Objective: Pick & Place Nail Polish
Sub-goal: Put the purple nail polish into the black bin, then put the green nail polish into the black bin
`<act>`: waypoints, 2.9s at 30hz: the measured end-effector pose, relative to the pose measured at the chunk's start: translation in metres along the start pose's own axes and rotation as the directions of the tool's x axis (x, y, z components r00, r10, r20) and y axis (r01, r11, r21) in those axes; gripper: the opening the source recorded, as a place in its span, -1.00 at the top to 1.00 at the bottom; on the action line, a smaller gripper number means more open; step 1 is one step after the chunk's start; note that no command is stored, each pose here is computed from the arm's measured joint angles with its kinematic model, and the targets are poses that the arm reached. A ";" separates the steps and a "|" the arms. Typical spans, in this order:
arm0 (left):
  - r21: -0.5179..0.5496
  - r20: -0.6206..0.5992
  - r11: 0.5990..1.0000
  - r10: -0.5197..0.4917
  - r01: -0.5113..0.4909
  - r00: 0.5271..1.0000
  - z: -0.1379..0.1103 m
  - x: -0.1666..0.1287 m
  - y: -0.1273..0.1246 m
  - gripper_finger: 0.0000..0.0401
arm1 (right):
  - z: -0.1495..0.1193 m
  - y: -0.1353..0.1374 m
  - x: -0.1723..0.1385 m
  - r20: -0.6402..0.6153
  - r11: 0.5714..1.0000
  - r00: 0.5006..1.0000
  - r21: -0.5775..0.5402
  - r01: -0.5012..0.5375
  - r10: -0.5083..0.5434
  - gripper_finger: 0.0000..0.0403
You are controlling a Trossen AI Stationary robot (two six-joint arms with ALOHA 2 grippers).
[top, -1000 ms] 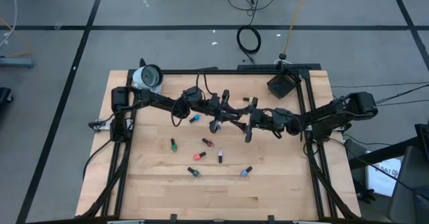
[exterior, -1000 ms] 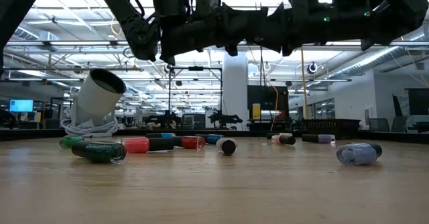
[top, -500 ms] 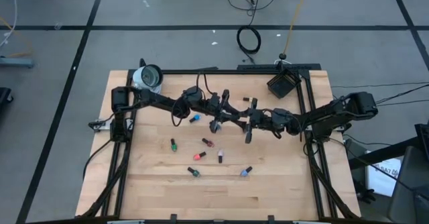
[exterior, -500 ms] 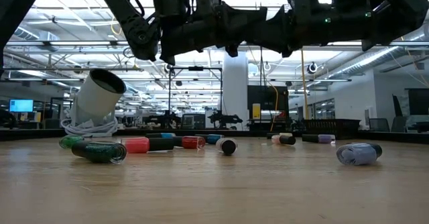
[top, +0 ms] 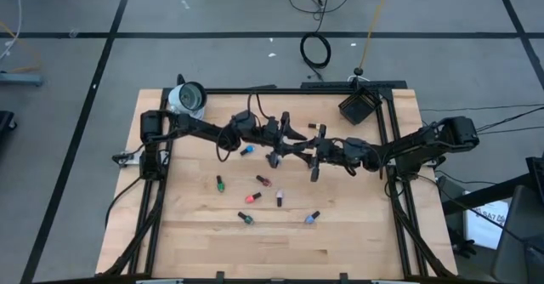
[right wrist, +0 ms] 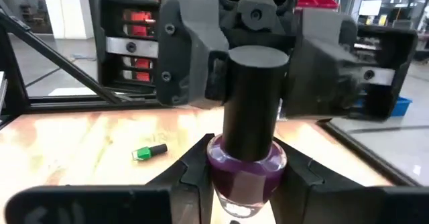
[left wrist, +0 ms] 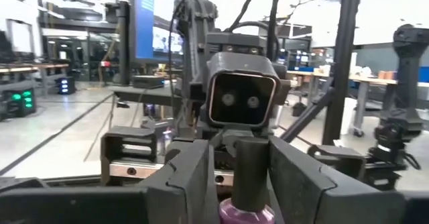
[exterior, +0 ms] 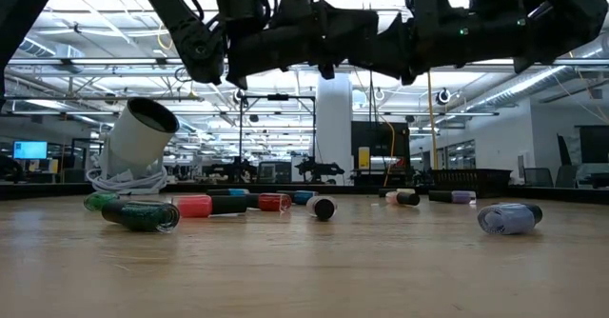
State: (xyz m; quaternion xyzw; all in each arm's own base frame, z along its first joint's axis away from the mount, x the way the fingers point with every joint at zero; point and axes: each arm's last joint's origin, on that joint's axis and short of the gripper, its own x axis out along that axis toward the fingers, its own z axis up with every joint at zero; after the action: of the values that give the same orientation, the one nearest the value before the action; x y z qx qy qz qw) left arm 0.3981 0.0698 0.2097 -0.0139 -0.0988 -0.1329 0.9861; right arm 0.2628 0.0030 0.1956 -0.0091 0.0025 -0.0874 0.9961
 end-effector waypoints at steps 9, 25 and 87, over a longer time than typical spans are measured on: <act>0.045 -0.041 0.997 0.070 -0.069 0.997 0.020 -0.004 0.003 -0.13 | 0.009 -0.015 -0.014 -0.110 0.990 0.984 -0.023 0.140 -0.142 0.54; 0.225 -0.434 0.844 0.534 -0.487 0.725 0.023 -0.029 0.008 -0.23 | 0.014 -0.104 -0.076 -0.422 0.777 0.700 -0.017 0.629 -0.576 0.54; 0.238 -0.969 0.547 0.196 -0.803 -0.154 -0.012 -0.103 -0.077 -0.23 | 0.034 -0.065 -0.094 0.041 0.972 0.972 0.032 -0.233 0.231 0.00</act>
State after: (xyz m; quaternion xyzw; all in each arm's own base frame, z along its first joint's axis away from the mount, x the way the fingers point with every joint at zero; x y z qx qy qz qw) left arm 0.2823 0.0215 0.1777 -0.1991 0.6066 0.2936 0.7115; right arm 0.1588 -0.0437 0.2315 0.0081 -0.0165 0.0297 0.9994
